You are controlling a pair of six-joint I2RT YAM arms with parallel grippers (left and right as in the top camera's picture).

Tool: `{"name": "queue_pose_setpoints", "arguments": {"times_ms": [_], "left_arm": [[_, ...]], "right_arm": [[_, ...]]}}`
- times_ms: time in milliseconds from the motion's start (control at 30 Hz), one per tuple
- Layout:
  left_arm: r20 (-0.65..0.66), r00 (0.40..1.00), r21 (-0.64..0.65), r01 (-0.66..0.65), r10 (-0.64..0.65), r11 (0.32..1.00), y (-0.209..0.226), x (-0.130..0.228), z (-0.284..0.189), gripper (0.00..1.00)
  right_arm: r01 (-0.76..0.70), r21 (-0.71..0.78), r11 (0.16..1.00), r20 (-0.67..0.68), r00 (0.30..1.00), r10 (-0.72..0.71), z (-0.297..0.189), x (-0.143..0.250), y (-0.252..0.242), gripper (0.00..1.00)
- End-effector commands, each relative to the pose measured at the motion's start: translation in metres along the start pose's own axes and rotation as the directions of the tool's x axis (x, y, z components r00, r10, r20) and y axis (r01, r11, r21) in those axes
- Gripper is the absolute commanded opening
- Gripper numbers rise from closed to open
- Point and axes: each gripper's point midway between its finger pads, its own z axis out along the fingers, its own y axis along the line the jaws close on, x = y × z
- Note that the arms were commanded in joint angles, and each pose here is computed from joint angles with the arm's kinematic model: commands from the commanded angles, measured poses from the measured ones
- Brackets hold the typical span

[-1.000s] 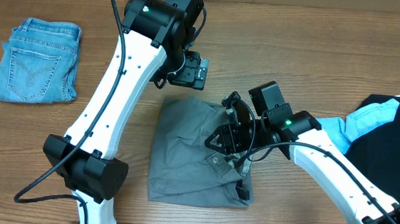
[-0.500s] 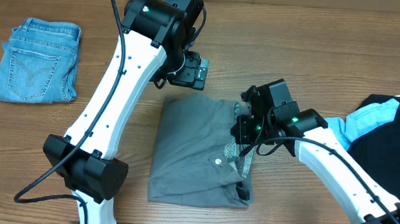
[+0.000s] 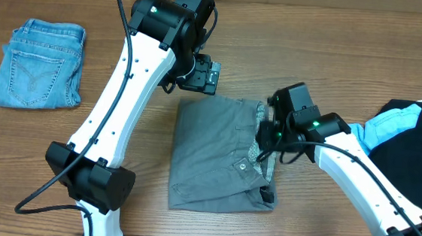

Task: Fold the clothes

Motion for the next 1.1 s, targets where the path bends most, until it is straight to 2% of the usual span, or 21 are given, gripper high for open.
{"name": "queue_pose_setpoints", "arguments": {"times_ms": [0,133,200,267,367,467,567,700,833,933,1000,1067], "left_arm": [[0.045,0.999,-0.003,-0.018,0.018,1.000,0.003,-0.004,-0.012,0.98],[0.055,0.998,0.000,-0.019,0.019,1.000,0.002,-0.006,-0.012,1.00],[0.055,0.998,0.000,-0.019,0.019,1.000,0.002,-0.006,-0.012,1.00],[0.054,0.998,0.000,-0.019,0.019,1.000,0.002,-0.006,-0.012,1.00],[0.054,0.998,0.000,-0.018,0.018,1.000,0.002,-0.006,-0.012,1.00],[0.052,0.999,0.005,-0.018,0.018,1.000,0.002,-0.006,-0.012,1.00],[0.048,0.999,0.011,-0.018,0.017,1.000,0.001,-0.005,-0.012,1.00],[0.046,0.999,0.010,-0.018,0.018,1.000,0.001,-0.004,-0.012,1.00],[0.046,0.999,0.011,-0.018,0.017,1.000,0.001,-0.005,-0.012,1.00],[0.046,0.999,0.011,-0.018,0.017,1.000,0.001,-0.005,-0.012,1.00],[0.046,0.999,0.010,-0.018,0.018,1.000,0.001,-0.004,-0.012,1.00],[0.044,0.999,0.009,-0.018,0.018,1.000,0.001,-0.004,-0.012,1.00]], "right_arm": [[0.041,-0.074,0.996,-0.066,0.997,-0.046,-0.008,0.016,0.012,0.28],[0.030,-0.094,0.995,-0.119,0.992,-0.041,0.010,0.035,0.007,0.29],[0.067,-0.215,0.974,-0.139,0.985,-0.098,0.018,0.046,0.022,0.30],[0.095,-0.312,0.945,-0.143,0.979,-0.146,0.022,0.055,0.034,0.35],[0.073,-0.308,0.948,-0.148,0.981,-0.124,0.026,0.057,0.031,0.39],[0.069,-0.294,0.953,-0.155,0.981,-0.119,0.026,0.059,0.028,0.47],[0.061,-0.284,0.957,-0.167,0.980,-0.112,0.027,0.061,0.026,0.48],[0.032,-0.137,0.990,-0.185,0.981,-0.057,0.033,0.065,0.000,0.49],[0.033,-0.135,0.990,-0.185,0.981,-0.058,0.041,0.070,-0.004,0.49],[0.028,-0.201,0.979,-0.208,0.976,-0.070,0.044,0.077,0.006,0.42],[0.022,-0.253,0.967,-0.237,0.968,-0.085,0.040,0.085,0.013,0.18],[0.023,-0.285,0.958,-0.255,0.962,-0.099,0.036,0.090,0.018,0.08]]}}
